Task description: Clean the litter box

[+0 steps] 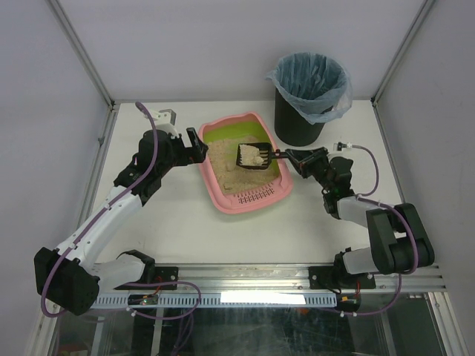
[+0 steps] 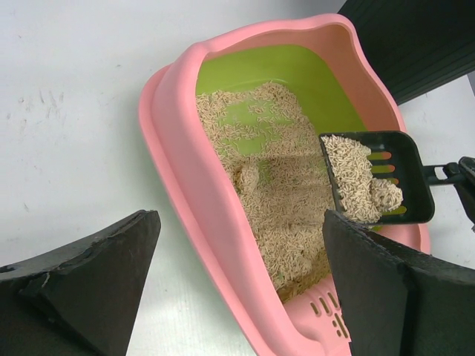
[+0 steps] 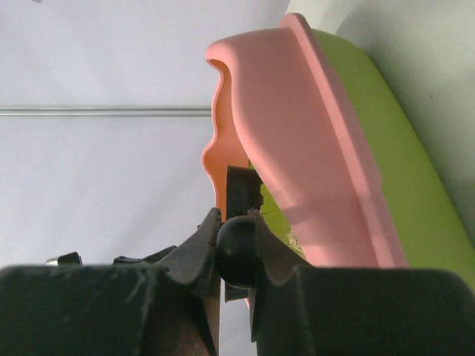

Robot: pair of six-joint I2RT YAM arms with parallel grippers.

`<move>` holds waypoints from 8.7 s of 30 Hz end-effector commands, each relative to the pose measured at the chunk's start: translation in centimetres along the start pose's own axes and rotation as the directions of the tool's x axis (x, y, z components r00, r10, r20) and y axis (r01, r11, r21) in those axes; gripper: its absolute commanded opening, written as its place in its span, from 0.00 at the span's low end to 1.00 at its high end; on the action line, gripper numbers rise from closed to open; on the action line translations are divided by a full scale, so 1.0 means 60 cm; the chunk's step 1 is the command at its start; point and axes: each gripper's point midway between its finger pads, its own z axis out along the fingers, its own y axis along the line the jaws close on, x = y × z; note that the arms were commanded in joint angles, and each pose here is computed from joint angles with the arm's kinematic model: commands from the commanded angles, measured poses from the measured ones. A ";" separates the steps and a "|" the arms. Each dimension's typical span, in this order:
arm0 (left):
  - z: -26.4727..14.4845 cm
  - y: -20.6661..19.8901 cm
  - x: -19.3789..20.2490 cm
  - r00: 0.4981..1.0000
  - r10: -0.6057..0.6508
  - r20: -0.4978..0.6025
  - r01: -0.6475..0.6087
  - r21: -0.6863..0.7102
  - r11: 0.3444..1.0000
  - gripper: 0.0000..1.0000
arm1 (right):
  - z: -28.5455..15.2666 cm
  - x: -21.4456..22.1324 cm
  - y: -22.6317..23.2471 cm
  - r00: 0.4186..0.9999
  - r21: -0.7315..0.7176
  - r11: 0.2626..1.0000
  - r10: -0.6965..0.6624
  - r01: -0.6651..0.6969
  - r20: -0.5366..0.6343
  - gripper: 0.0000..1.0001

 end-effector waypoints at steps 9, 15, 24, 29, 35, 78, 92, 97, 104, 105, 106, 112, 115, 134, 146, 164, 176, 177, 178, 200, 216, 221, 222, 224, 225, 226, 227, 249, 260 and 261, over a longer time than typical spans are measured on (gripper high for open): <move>-0.009 -0.002 -0.052 0.995 -0.006 0.097 0.008 -0.015 1.000 0.97 | 0.016 0.018 0.086 0.994 -0.133 0.988 -0.090 0.082 -0.056 0.00; -0.017 0.001 -0.057 0.993 -0.004 0.117 0.007 -0.020 1.000 0.97 | 0.014 0.013 0.095 0.994 -0.134 0.987 -0.101 0.094 -0.042 0.00; -0.013 0.003 -0.052 0.994 0.006 0.109 -0.004 -0.021 1.000 0.98 | 0.009 -0.005 0.094 0.995 -0.124 0.988 -0.095 0.093 -0.010 0.00; -0.015 0.003 -0.050 0.994 0.000 0.113 0.002 -0.020 1.000 0.98 | 0.003 -0.002 0.095 0.996 -0.126 0.988 -0.087 0.085 -0.008 0.00; -0.014 0.001 -0.051 0.994 0.010 0.105 -0.008 -0.017 1.000 0.98 | -0.012 -0.042 0.088 0.996 -0.123 0.991 -0.037 0.046 0.076 0.00; 0.001 -0.004 -0.036 0.997 0.003 0.078 -0.004 0.011 1.000 0.98 | 0.000 -0.018 0.114 0.988 -0.118 0.981 -0.146 0.151 0.048 0.00; -0.001 -0.001 -0.042 0.994 -0.011 0.105 0.011 -0.001 1.000 0.99 | 0.011 0.022 0.137 0.989 -0.163 0.976 -0.147 0.141 -0.023 0.00; -0.002 -0.010 -0.045 0.996 -0.013 0.093 0.011 0.019 1.000 0.97 | -0.009 -0.044 0.098 0.995 -0.129 0.990 -0.036 0.048 0.092 0.00; -0.005 -0.007 -0.048 0.995 0.001 0.097 -0.001 0.009 1.000 0.98 | -0.011 -0.049 0.107 0.992 -0.120 0.990 -0.060 0.073 0.110 0.00; -0.007 -0.005 -0.047 0.995 -0.003 0.100 0.003 0.003 1.000 0.98 | -0.012 -0.048 0.111 0.993 -0.137 0.989 -0.051 0.065 0.104 0.00; -0.009 0.000 -0.048 0.994 -0.008 0.110 0.009 -0.006 1.000 0.98 | -0.007 -0.029 0.122 0.996 -0.144 0.987 -0.068 0.077 0.062 0.00; -0.008 -0.005 -0.050 0.995 -0.003 0.104 0.002 0.005 1.000 0.98 | -0.010 -0.045 0.124 0.993 -0.130 0.988 -0.068 0.081 0.099 0.00; -0.014 -0.001 -0.052 0.993 -0.009 0.121 0.010 -0.005 1.000 0.99 | 0.010 0.002 0.154 0.985 -0.143 0.975 -0.171 0.170 0.003 0.00; -0.041 0.009 -0.079 0.986 0.052 0.160 -0.044 -0.050 0.998 0.99 | 0.014 -0.032 0.162 0.992 -0.114 0.986 -0.115 0.120 0.055 0.00; -0.042 0.007 -0.079 0.986 0.037 0.164 -0.030 -0.043 0.999 0.99 | 0.005 -0.075 0.284 0.991 -0.152 0.983 -0.087 0.103 0.105 0.00; -0.049 0.007 -0.079 0.985 0.040 0.167 -0.034 -0.040 0.999 0.99 | -0.001 -0.327 0.417 0.796 -0.097 0.976 -0.100 0.196 0.597 0.00; -0.042 0.004 -0.070 0.989 0.043 0.144 -0.040 -0.028 0.999 0.99 | 0.027 -0.405 0.410 0.508 0.104 0.719 -0.577 0.687 0.640 0.00; -0.042 0.004 -0.070 0.989 0.044 0.143 -0.041 -0.028 0.999 0.99 | 0.030 -0.401 0.413 0.470 0.102 0.668 -0.615 0.737 0.634 0.00; -0.042 0.003 -0.070 0.989 0.046 0.142 -0.043 -0.026 0.999 0.99 | 0.034 -0.397 0.413 0.431 0.102 0.616 -0.650 0.781 0.626 0.00; -0.022 0.001 -0.050 0.995 0.038 0.092 -0.037 -0.013 0.999 0.99 | 0.018 -0.365 0.488 -0.123 0.213 -0.011 -0.843 0.977 0.523 0.00; -0.004 -0.001 -0.036 0.998 0.024 0.061 -0.024 -0.003 1.000 0.98 | -0.098 -0.277 0.596 0.427 0.027 0.554 -0.670 0.832 0.607 0.00; 0.001 -0.007 -0.034 0.998 0.021 0.051 -0.022 0.015 1.000 0.95 | -0.049 -0.167 0.529 0.525 -0.028 0.566 -0.744 0.824 0.413 0.00; 0.001 -0.007 -0.036 0.998 0.022 0.055 -0.022 0.014 1.000 0.95 | -0.040 -0.145 0.513 0.536 -0.035 0.567 -0.755 0.823 0.378 0.00; -0.002 -0.005 -0.038 0.998 0.026 0.063 -0.026 0.006 1.000 0.95 | -0.025 -0.107 0.478 0.546 -0.033 0.565 -0.778 0.824 0.312 0.00; -0.004 -0.002 -0.039 0.997 0.027 0.069 -0.027 -0.001 1.000 0.95 | -0.017 -0.088 0.462 0.544 -0.033 0.558 -0.791 0.829 0.280 0.00; -0.006 0.000 -0.041 0.997 0.027 0.076 -0.027 -0.008 1.000 0.95 | -0.008 -0.072 0.445 0.541 -0.029 0.551 -0.804 0.834 0.246 0.00; -0.008 0.002 -0.042 0.996 0.027 0.081 -0.026 -0.014 1.000 0.95 | 0.002 -0.055 0.428 0.532 -0.023 0.539 -0.821 0.842 0.207 0.00; -0.017 0.009 -0.047 0.994 0.030 0.100 -0.026 -0.034 0.999 0.97 | 0.190 0.064 0.204 0.022 0.126 -0.020 -0.946 0.992 -0.324 0.00; -0.016 0.007 -0.045 0.995 0.031 0.093 -0.029 -0.028 0.999 0.97 | 0.196 0.099 0.123 0.055 0.057 0.034 -0.911 0.998 -0.409 0.00; -0.016 0.007 -0.045 0.995 0.031 0.093 -0.029 -0.029 0.999 0.97 | 0.194 0.102 0.119 0.066 0.050 0.049 -0.909 0.998 -0.412 0.00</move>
